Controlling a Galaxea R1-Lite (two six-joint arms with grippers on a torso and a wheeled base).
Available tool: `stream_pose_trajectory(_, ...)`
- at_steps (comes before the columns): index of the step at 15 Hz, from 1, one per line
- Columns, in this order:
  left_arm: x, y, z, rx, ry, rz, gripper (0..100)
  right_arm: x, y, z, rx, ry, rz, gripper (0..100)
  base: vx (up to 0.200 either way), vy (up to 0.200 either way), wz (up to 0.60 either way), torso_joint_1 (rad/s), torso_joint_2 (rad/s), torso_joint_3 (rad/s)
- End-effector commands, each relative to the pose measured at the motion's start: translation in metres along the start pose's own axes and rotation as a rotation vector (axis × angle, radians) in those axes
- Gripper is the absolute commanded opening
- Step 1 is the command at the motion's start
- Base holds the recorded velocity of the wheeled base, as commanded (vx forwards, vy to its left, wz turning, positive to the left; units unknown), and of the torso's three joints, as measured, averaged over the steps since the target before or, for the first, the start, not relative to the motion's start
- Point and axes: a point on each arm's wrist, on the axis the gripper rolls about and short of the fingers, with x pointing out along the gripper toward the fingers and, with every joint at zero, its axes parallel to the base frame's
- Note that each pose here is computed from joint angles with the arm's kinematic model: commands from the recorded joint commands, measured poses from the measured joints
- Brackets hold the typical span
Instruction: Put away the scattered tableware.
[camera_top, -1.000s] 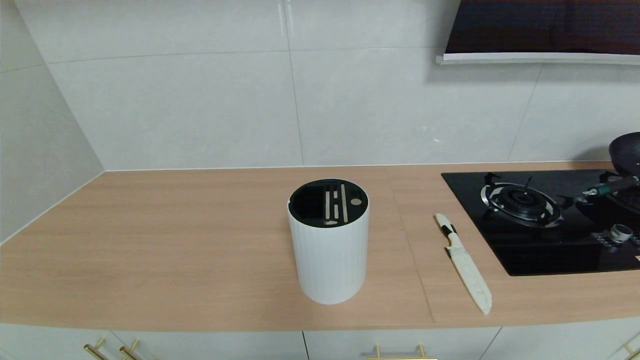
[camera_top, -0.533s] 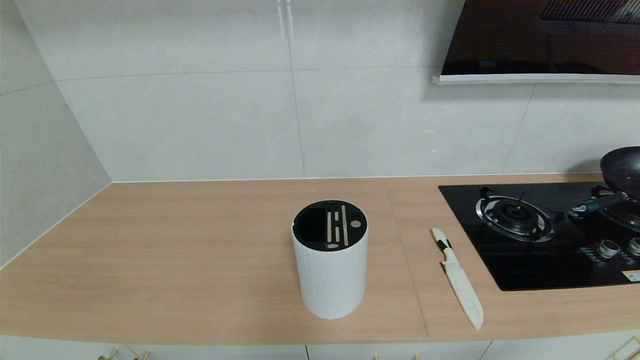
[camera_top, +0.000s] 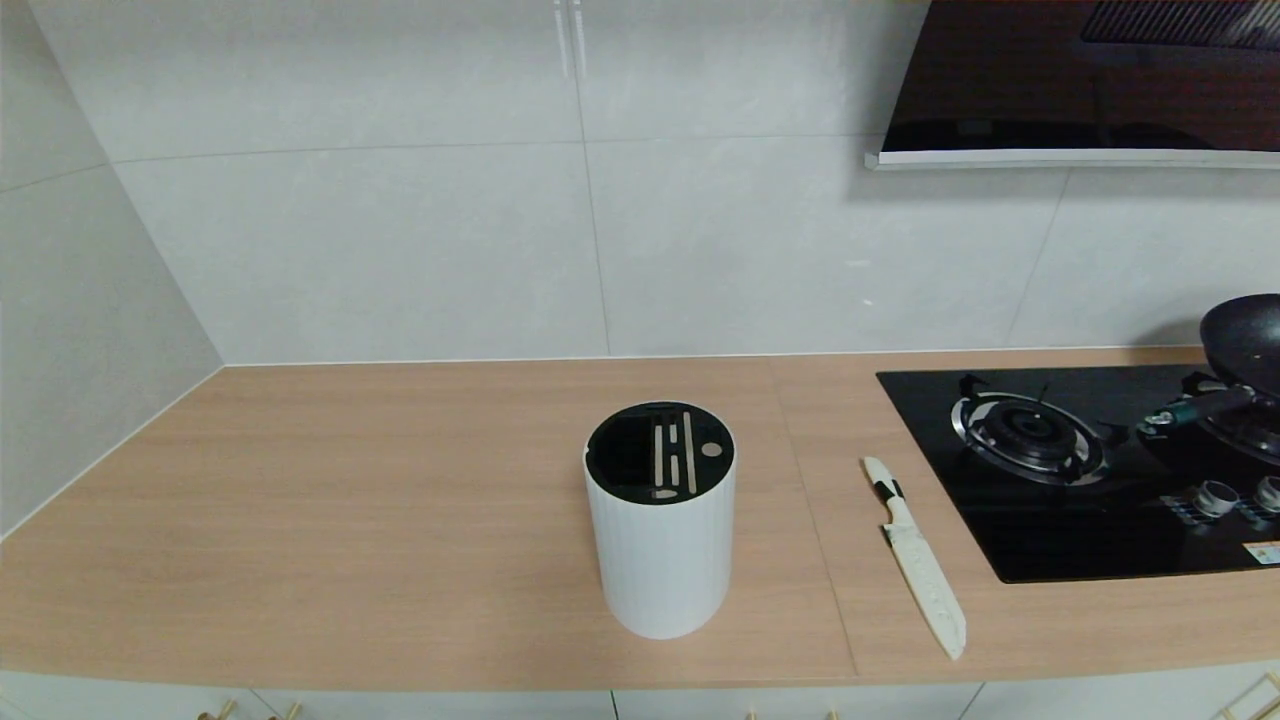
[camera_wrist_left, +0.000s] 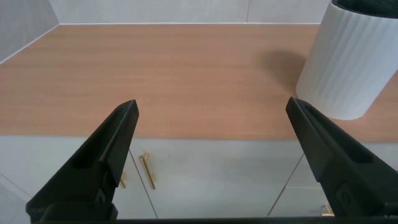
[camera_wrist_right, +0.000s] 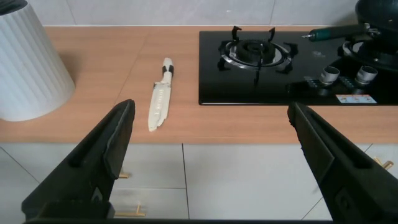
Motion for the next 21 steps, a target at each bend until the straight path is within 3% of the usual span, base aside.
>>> stream_pose_trajectory(1, 0.000, 0.000, 0.000, -0.001, 0.000, 0.001, 100, 0.000, 0.000, 0.000, 0.000, 0.001, 0.000, 100, 0.000, 0.000, 0.00, 0.000, 0.00, 0.000)
stream_pose_trajectory(3, 0.000, 0.000, 0.000, 0.001, 0.000, 0.001, 100, 0.000, 0.000, 0.003, -0.003, -0.017, -0.010, 100, 0.000, 0.000, 0.00, 0.000, 0.00, 0.000)
stream_pose_trajectory(4, 0.000, 0.000, 0.000, 0.001, 0.000, 0.001, 100, -0.006, 0.000, 0.024, 0.008, -0.118, -0.002, 100, 0.000, 0.000, 0.00, 0.000, 0.00, 0.000)
stream_pose_trajectory(5, 0.000, 0.000, 0.000, 0.001, 0.000, 0.001, 100, -0.009, 0.000, 0.032, 0.018, -0.141, 0.007, 100, 0.000, 0.000, 0.00, 0.000, 0.00, 0.000)
stream_pose_trajectory(8, 0.000, 0.000, 0.000, 0.001, 0.000, 0.001, 100, 0.016, 0.002, 0.065, 0.023, 0.053, 0.141, 100, 0.000, 0.000, 0.00, 0.000, 0.00, 0.000)
stream_pose_trajectory(10, 0.000, 0.000, 0.000, 0.001, 0.000, 0.001, 100, 0.043, 0.002, 0.080, 0.032, 0.186, 0.165, 100, 0.000, 0.000, 0.00, 0.000, 0.00, 0.000)
stream_pose_trajectory(12, 0.000, 0.000, 0.000, 0.001, 0.000, 0.001, 100, 0.099, 0.007, 0.098, 0.050, 0.391, 0.245, 100, 0.000, 0.000, 0.00, 0.000, 0.00, 0.000)
stream_pose_trajectory(13, 0.000, 0.000, 0.000, 0.001, 0.000, 0.001, 100, 0.115, 0.010, 0.099, 0.049, 0.424, 0.268, 100, 0.000, 0.000, 0.00, 0.000, 0.00, 0.000)
stream_pose_trajectory(16, 0.000, 0.000, 0.000, 0.001, 0.000, 0.001, 100, 0.191, 0.025, 0.077, 0.083, 0.517, 0.304, 100, 0.000, 0.000, 0.00, 0.000, 0.00, 0.000)
stream_pose_trajectory(19, 0.000, 0.000, 0.000, 0.001, 0.000, 0.001, 100, 0.234, 0.038, 0.051, 0.050, 0.612, 0.278, 100, 0.000, 0.000, 0.00, 0.000, 0.00, 0.000)
stream_pose_trajectory(21, 0.000, 0.000, 0.000, 0.001, 0.000, 0.001, 100, 0.249, 0.045, 0.044, 0.030, 0.627, 0.271, 100, 0.000, 0.000, 0.00, 0.000, 0.00, 0.000)
